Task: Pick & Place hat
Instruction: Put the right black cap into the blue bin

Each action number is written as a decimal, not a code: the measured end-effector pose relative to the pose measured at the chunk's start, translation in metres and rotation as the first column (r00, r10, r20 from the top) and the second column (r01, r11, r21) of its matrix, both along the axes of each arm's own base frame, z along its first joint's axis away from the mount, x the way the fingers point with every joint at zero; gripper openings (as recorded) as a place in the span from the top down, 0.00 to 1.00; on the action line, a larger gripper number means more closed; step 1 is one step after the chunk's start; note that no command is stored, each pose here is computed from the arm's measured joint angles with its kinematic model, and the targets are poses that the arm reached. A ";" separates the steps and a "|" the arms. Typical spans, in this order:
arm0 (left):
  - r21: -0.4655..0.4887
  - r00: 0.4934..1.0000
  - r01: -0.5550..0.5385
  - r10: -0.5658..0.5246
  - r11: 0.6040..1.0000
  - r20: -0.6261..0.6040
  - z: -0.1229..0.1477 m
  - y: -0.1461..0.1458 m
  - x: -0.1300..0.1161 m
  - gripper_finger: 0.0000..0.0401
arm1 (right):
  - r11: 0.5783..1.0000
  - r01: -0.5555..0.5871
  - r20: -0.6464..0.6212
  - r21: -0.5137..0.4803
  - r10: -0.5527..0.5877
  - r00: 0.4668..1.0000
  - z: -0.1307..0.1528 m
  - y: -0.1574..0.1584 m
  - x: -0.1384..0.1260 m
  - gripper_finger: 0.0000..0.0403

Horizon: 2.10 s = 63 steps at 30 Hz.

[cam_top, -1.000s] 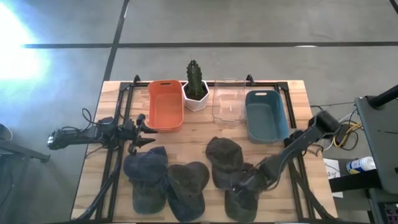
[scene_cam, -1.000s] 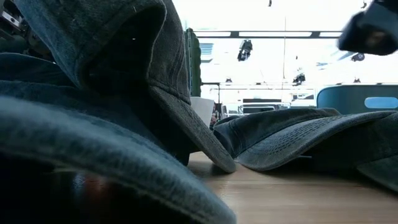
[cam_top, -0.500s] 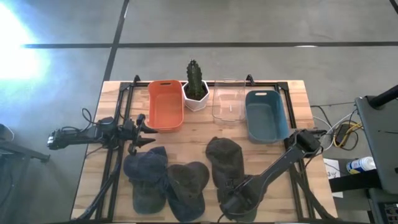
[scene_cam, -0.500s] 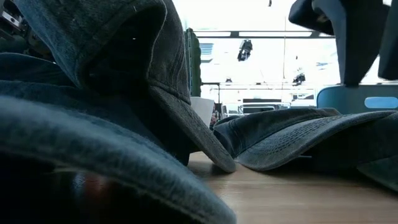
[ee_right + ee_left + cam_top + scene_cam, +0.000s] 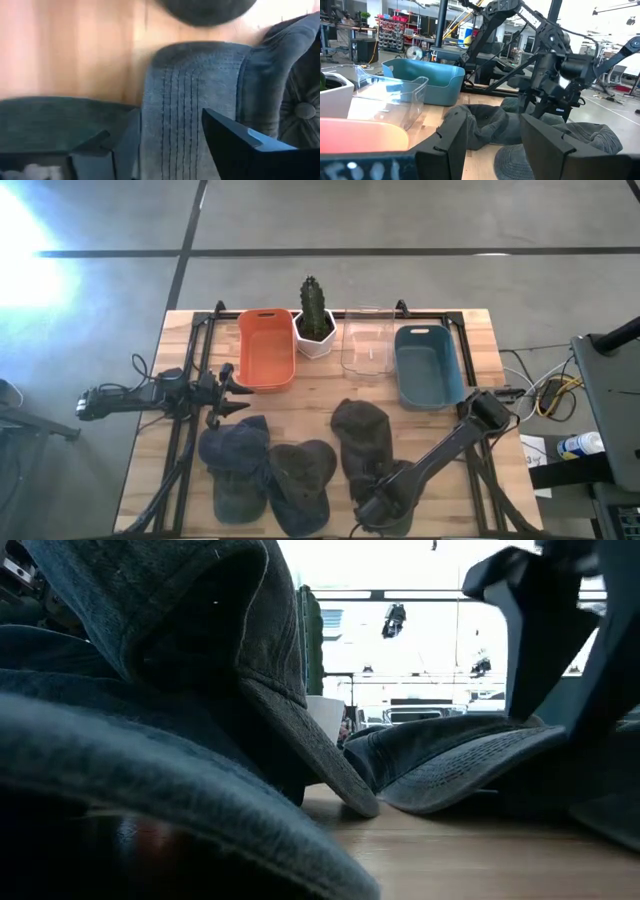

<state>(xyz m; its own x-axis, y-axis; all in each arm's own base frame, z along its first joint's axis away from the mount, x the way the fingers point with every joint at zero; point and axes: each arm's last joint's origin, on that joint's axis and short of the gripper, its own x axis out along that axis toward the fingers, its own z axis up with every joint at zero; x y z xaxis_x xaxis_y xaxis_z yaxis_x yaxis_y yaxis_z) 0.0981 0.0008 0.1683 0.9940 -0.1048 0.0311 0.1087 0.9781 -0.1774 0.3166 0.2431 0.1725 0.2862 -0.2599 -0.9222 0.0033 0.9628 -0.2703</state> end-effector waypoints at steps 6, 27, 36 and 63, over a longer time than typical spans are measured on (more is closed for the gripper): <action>0.000 1.000 0.000 0.000 1.000 0.000 0.000 0.000 0.000 0.57 | 0.999 -0.001 -0.032 -0.047 -0.001 0.999 -0.017 0.001 0.002 0.41; 0.000 1.000 0.000 0.000 1.000 0.000 0.000 0.000 0.000 0.57 | 0.923 0.286 0.088 -0.256 -0.273 0.958 -0.020 -0.030 -0.004 0.64; 0.000 1.000 0.000 0.000 1.000 0.000 0.000 0.000 0.000 0.57 | 0.893 0.412 0.140 -0.179 -0.392 0.909 -0.013 -0.032 -0.004 0.97; 0.000 1.000 0.000 0.000 1.000 0.000 0.000 0.000 0.000 0.57 | 0.952 0.226 0.185 0.209 -0.265 0.946 0.040 -0.064 -0.023 0.75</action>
